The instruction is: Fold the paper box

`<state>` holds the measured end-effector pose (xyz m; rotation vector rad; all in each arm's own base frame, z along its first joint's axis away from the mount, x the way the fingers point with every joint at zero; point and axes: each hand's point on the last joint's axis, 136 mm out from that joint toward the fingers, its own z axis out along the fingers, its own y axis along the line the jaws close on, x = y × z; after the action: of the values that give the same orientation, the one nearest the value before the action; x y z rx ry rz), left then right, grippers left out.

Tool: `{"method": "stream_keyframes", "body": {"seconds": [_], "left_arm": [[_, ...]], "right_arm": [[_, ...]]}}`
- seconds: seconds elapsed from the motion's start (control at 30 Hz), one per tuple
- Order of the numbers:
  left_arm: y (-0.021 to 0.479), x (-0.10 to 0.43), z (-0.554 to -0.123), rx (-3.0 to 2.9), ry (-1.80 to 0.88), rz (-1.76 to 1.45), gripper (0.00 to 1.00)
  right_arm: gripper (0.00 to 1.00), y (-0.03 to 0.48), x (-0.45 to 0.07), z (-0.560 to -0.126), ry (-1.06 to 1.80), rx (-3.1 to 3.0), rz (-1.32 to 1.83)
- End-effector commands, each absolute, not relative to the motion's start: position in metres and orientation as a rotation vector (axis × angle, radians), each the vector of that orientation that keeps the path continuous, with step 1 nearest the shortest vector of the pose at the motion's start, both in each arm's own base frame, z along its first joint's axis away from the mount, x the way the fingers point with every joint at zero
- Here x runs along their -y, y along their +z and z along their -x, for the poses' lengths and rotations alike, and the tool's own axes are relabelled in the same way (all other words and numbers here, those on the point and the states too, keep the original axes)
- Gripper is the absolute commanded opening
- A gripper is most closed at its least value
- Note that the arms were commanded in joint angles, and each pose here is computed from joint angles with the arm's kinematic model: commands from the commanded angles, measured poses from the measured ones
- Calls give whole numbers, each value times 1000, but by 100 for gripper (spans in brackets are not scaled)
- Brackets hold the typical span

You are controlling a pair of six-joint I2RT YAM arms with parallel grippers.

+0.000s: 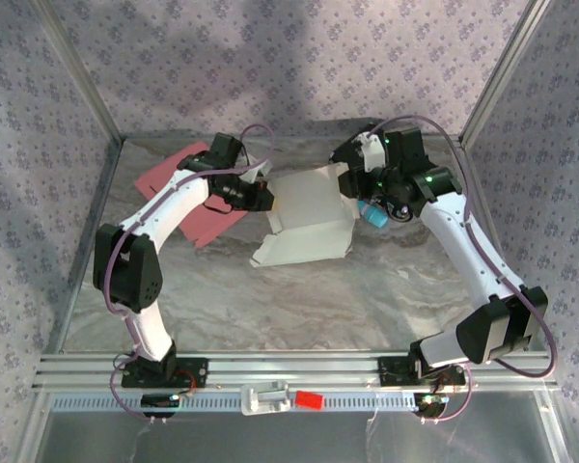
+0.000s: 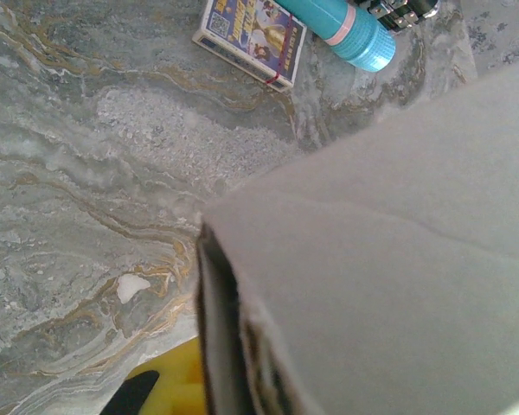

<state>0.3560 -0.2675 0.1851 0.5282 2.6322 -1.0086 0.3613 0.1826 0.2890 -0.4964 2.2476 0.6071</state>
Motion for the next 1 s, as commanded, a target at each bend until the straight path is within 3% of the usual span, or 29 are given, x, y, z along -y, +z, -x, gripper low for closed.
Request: {"method": "stream_keyframes", "body": {"seconds": [0.0, 0.5, 0.97], "left_arm": [[192, 272, -356, -2633, -1020, -539, 0], [189, 274, -359, -2639, -1028, -533, 0], [190, 274, -358, -2641, -1034, -537, 0]], "right_arm": [[37, 294, -184, -351, 655, -2236, 508], [46, 289, -169, -323, 799, -2246, 482], [46, 270, -159, -333, 795, -2305, 471]]}}
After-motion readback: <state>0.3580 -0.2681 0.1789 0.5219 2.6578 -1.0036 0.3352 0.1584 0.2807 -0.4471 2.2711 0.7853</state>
